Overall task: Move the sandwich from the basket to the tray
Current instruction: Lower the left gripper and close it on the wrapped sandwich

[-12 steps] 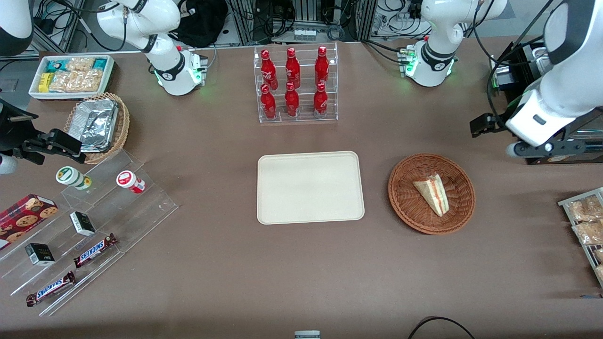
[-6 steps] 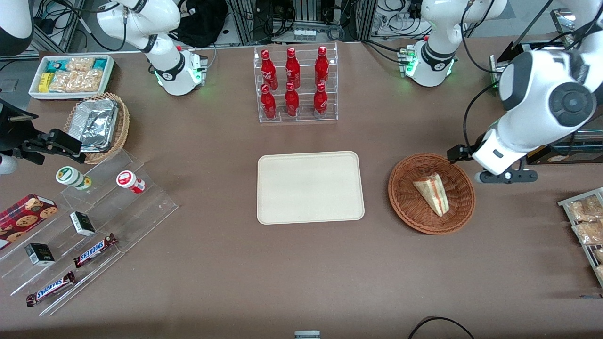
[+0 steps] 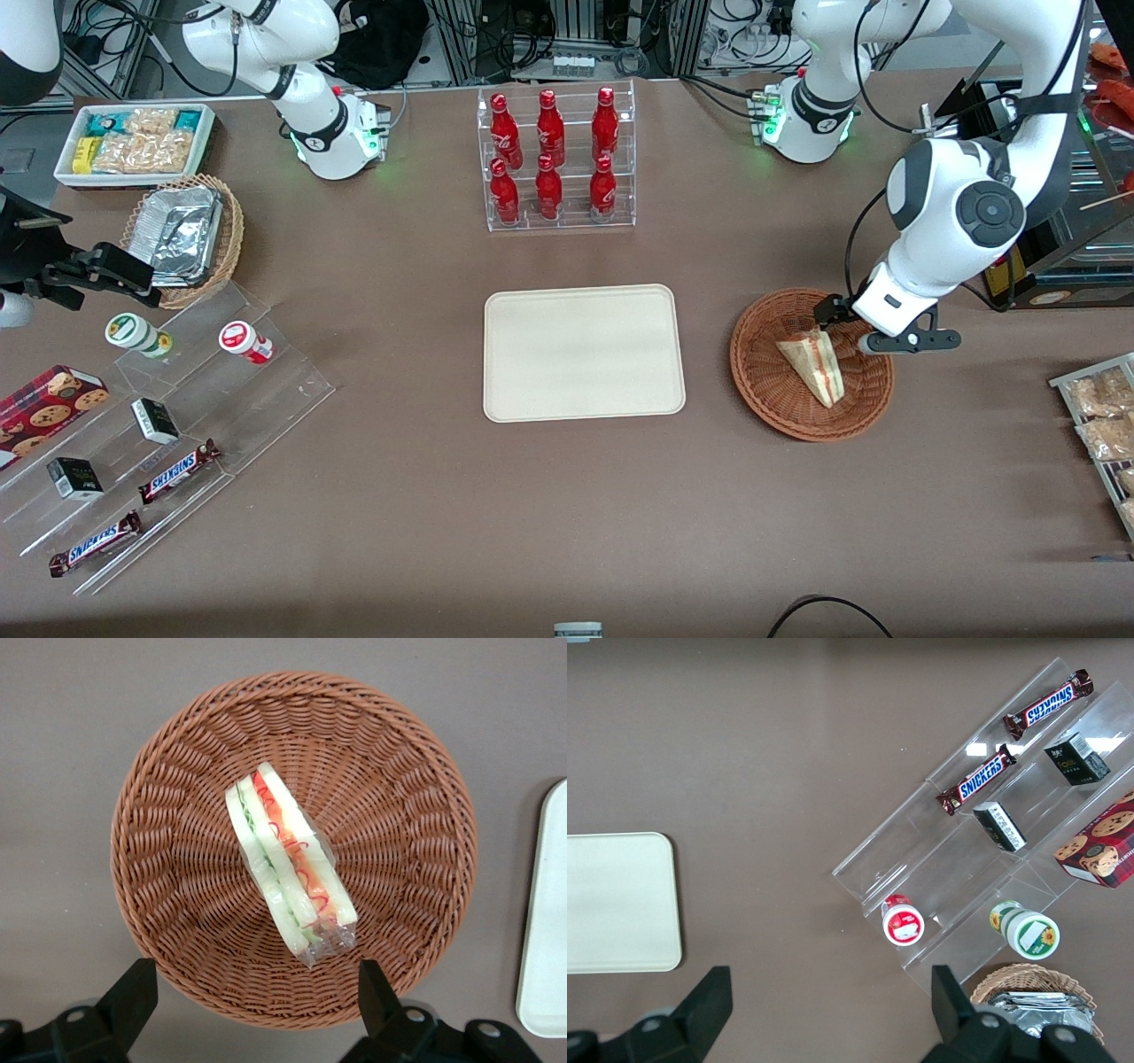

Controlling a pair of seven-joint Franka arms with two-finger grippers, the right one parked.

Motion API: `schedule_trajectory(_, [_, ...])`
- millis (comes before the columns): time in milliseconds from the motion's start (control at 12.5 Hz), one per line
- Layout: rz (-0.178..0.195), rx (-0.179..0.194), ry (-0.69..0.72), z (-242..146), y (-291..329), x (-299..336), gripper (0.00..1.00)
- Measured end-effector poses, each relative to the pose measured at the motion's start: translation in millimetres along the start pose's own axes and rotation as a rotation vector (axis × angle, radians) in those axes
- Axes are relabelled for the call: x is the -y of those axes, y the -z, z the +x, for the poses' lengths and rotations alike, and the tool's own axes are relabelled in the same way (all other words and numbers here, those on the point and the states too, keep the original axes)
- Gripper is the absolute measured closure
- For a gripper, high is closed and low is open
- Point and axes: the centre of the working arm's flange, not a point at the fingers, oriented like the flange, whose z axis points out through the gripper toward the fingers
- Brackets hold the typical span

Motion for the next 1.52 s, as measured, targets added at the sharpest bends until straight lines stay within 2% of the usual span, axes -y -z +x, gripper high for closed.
schedule_trajectory(320, [-0.014,-0.032,0.211,-2.0,-14.2,-12.0,0.00])
schedule_trajectory(640, [-0.017,-0.013,0.426,-7.5,-40.9,-27.6,0.00])
schedule_trajectory(960, [-0.019,0.004,0.475,-4.3,-65.4,-26.9,0.00])
schedule_trajectory(1360, [-0.030,0.006,0.497,4.5,-89.0,-21.7,0.01])
schedule_trajectory(1440, [-0.030,0.008,0.503,5.2,-91.2,-21.3,0.06])
schedule_trajectory(1520, [-0.031,0.007,0.513,6.5,-90.7,-21.6,0.18])
